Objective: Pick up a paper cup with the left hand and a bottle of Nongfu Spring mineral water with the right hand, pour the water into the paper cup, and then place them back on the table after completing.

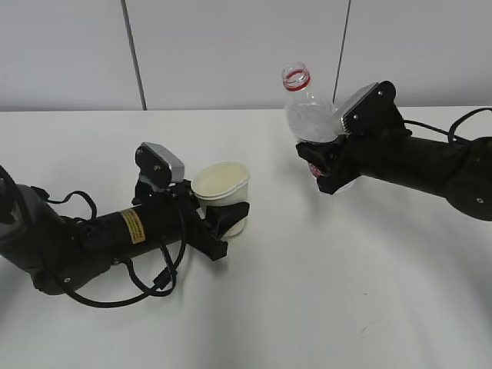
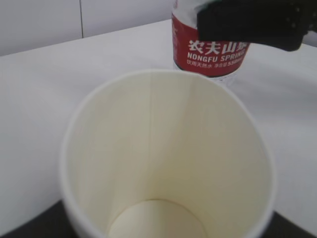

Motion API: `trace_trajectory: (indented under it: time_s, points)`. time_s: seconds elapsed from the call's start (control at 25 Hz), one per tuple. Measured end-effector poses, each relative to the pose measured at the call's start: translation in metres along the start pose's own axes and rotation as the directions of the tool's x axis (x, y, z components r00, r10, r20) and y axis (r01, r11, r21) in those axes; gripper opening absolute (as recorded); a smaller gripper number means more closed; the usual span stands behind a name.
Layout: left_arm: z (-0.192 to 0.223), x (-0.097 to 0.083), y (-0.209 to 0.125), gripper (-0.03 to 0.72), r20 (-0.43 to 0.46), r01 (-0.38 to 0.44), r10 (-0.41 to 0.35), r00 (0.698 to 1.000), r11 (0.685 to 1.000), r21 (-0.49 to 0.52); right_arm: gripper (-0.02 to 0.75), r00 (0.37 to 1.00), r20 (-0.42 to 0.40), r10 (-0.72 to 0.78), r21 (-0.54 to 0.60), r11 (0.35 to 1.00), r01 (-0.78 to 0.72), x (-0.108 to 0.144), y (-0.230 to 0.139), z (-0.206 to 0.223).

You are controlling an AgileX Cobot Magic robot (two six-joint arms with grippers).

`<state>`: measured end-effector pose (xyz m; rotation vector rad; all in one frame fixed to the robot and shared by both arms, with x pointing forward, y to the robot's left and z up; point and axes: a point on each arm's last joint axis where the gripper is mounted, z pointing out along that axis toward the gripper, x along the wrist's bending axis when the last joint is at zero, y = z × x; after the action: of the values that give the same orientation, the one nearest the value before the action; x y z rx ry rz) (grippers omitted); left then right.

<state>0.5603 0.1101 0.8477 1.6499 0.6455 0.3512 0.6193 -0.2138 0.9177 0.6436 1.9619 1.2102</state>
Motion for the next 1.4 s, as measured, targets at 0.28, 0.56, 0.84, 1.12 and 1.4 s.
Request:
trace_trajectory:
  time_s: [0.28,0.56,0.84,1.12,1.4]
  points:
    - [0.0,-0.002,0.002,0.378,0.018,0.024,-0.024,1.0,1.0,0.001,0.386,0.962,-0.001,-0.272,-0.005,0.962,0.272,0.0,0.002,-0.001]
    - [0.0,-0.008,0.004,0.378,0.07,0.022,-0.022,0.997,1.0,0.01,0.386,0.906,0.012,-0.424,0.002,0.906,0.424,-0.002,0.002,-0.001]
    - [0.001,-0.016,0.008,0.378,0.113,0.012,-0.014,0.993,1.0,0.011,0.385,0.88,0.06,-0.471,0.031,0.882,0.47,-0.007,0.002,-0.001]
    - [0.007,-0.031,0.008,0.378,0.159,0.004,-0.006,0.987,1.0,0.016,0.384,0.838,0.062,-0.543,0.063,0.84,0.539,-0.008,0.0,-0.001]
    - [0.008,-0.032,0.009,0.378,0.157,0.005,-0.007,0.988,1.0,0.012,0.384,0.776,0.066,-0.627,0.087,0.778,0.622,-0.01,0.0,-0.001]
